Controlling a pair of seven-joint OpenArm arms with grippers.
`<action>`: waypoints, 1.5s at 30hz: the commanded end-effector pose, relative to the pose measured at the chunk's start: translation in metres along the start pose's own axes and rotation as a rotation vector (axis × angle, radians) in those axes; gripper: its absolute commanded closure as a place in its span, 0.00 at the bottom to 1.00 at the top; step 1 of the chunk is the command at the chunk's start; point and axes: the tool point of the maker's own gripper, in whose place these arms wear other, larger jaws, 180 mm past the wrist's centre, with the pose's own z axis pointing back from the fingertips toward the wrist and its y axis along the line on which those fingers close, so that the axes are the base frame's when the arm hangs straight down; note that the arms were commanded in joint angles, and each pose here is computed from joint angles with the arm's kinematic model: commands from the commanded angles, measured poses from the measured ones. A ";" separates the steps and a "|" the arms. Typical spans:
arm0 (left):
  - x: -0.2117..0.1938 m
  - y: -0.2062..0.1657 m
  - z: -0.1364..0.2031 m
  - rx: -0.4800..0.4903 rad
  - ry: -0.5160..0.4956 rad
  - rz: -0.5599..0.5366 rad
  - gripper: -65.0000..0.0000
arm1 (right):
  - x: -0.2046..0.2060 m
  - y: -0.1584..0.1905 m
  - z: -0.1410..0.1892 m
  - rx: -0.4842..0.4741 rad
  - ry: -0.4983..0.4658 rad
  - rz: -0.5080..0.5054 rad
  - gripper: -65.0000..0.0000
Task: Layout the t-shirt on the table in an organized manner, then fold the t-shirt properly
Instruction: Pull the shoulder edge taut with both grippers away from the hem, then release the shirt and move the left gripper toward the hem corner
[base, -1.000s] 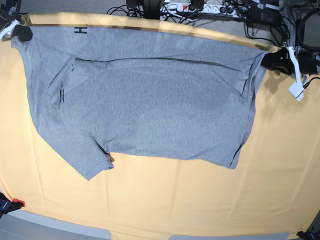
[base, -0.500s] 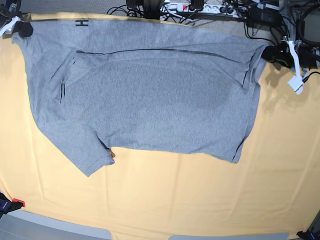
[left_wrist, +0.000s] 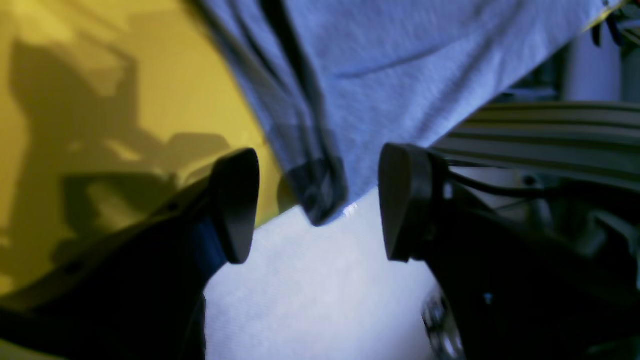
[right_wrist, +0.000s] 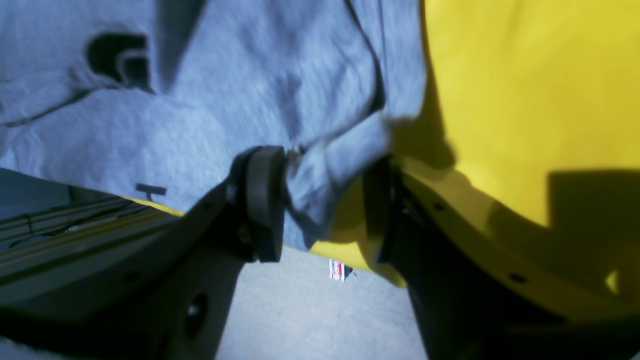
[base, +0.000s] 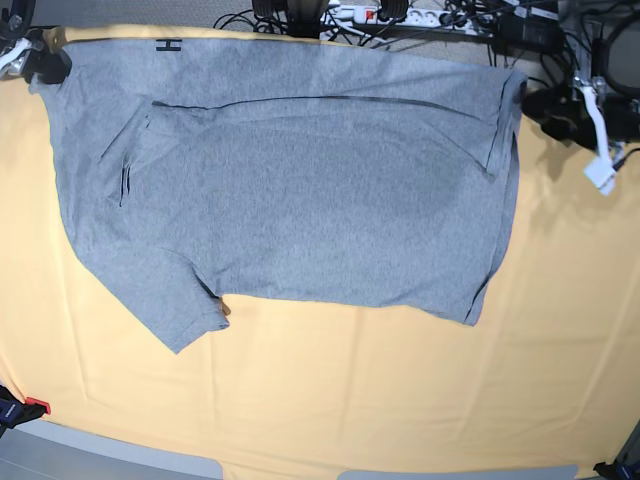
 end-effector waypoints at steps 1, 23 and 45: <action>0.017 0.006 0.017 0.039 -0.046 -0.031 0.40 | 0.018 -0.001 0.012 -0.002 -0.048 0.036 0.57; 0.123 0.071 0.125 0.474 -0.623 -0.056 0.40 | 0.052 -0.031 0.071 -0.150 -0.230 0.031 0.57; 0.144 0.105 0.077 0.497 -0.578 -0.024 0.40 | 0.073 -0.031 0.074 -0.151 -0.264 0.072 0.57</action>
